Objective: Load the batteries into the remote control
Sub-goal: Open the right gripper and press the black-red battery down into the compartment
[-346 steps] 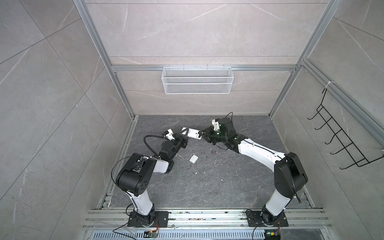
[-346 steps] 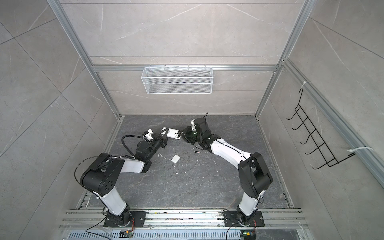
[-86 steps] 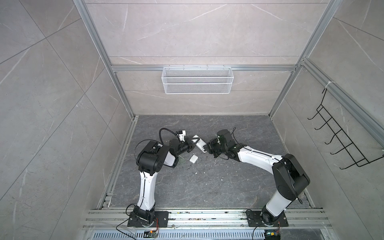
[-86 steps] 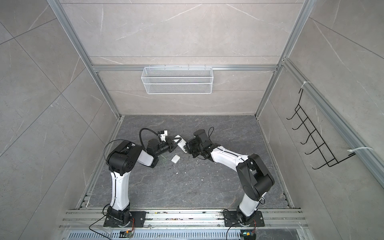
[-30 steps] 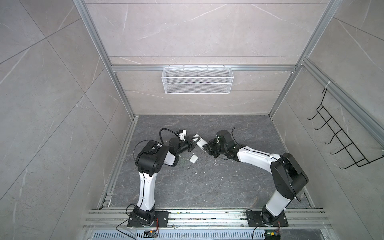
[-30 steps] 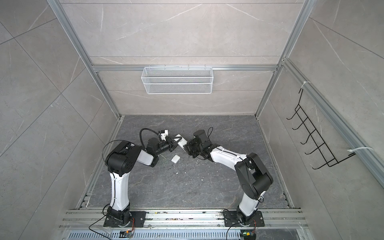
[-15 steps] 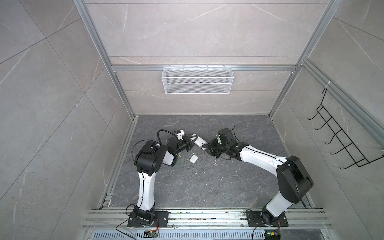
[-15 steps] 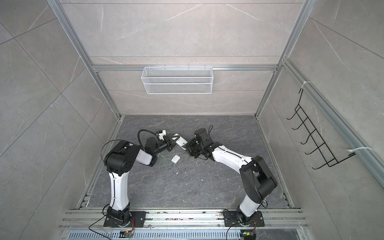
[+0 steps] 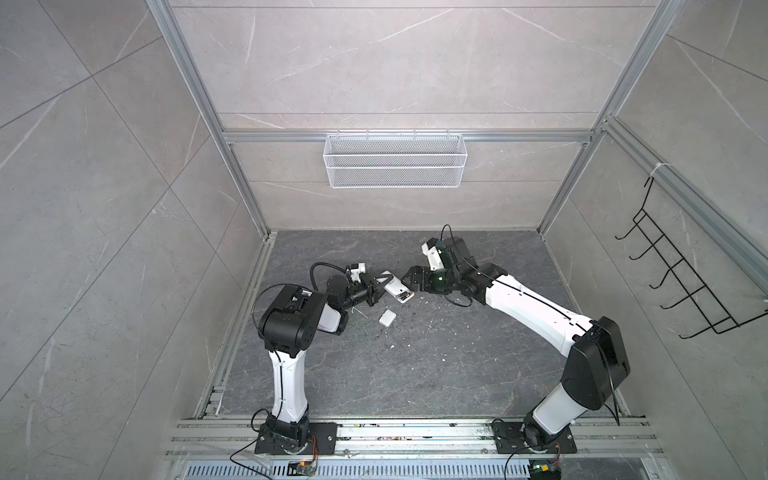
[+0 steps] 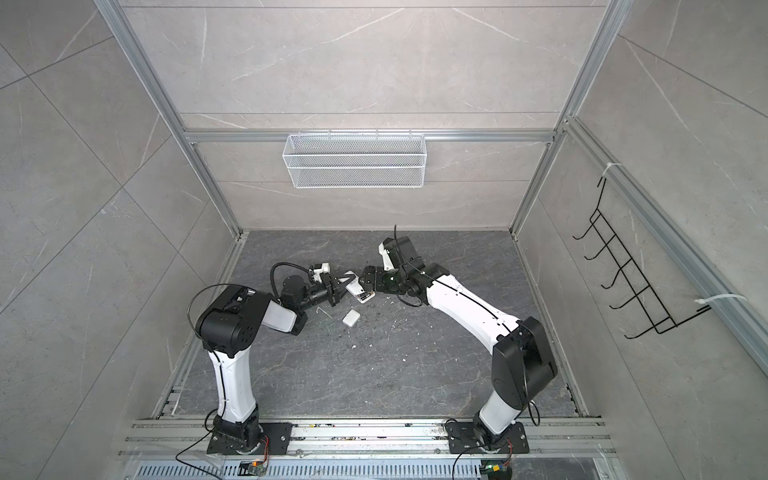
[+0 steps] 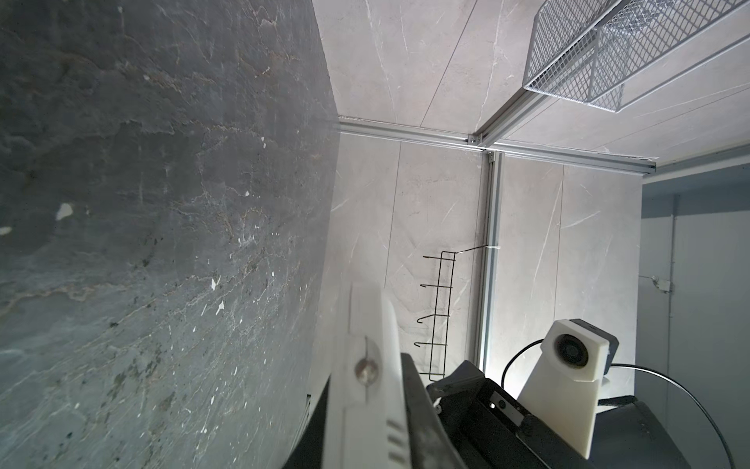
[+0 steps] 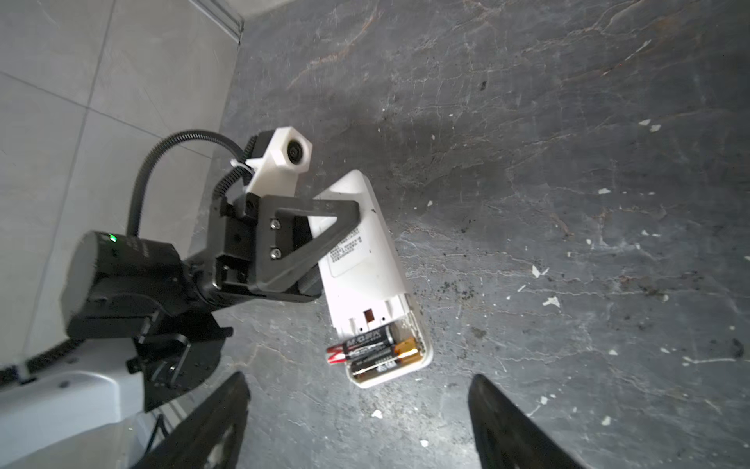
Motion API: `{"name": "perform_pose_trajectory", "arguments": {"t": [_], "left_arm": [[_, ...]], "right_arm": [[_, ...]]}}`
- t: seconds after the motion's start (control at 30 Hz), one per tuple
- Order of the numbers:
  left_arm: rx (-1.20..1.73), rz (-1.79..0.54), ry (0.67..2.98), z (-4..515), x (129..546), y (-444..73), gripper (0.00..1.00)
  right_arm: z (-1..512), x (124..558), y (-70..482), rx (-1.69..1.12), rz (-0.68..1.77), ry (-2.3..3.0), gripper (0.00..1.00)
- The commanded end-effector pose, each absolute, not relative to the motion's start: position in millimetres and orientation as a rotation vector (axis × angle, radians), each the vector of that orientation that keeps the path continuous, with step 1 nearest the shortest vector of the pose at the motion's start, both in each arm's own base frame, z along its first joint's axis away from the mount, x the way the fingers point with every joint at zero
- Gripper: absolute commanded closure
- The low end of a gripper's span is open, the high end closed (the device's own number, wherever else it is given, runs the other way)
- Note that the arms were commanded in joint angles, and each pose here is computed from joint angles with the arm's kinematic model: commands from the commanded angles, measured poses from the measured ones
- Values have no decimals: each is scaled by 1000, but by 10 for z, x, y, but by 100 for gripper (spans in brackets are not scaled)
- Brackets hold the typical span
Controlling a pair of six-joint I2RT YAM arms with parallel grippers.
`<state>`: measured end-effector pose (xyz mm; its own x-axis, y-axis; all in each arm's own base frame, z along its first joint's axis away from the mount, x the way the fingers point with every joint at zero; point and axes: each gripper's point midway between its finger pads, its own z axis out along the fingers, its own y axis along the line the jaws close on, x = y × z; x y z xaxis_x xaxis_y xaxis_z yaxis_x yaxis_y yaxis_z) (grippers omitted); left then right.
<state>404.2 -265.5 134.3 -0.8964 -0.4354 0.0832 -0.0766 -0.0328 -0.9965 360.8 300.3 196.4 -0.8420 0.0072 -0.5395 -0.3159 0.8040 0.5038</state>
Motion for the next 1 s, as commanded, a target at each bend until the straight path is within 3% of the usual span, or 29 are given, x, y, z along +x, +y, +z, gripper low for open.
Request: {"name": "perform_pose_trajectory", "arguments": {"t": [0.0,0.97], "left_arm": [[-404,-2107,1927,1753,3896,-2683,100],[-340,-2168,1944,1909,3821,-2731,100]], "right_arm": [[1836,3516,3078,-423,719,2443,14],[1663,3434,3306,-540,650,2448,16]]}}
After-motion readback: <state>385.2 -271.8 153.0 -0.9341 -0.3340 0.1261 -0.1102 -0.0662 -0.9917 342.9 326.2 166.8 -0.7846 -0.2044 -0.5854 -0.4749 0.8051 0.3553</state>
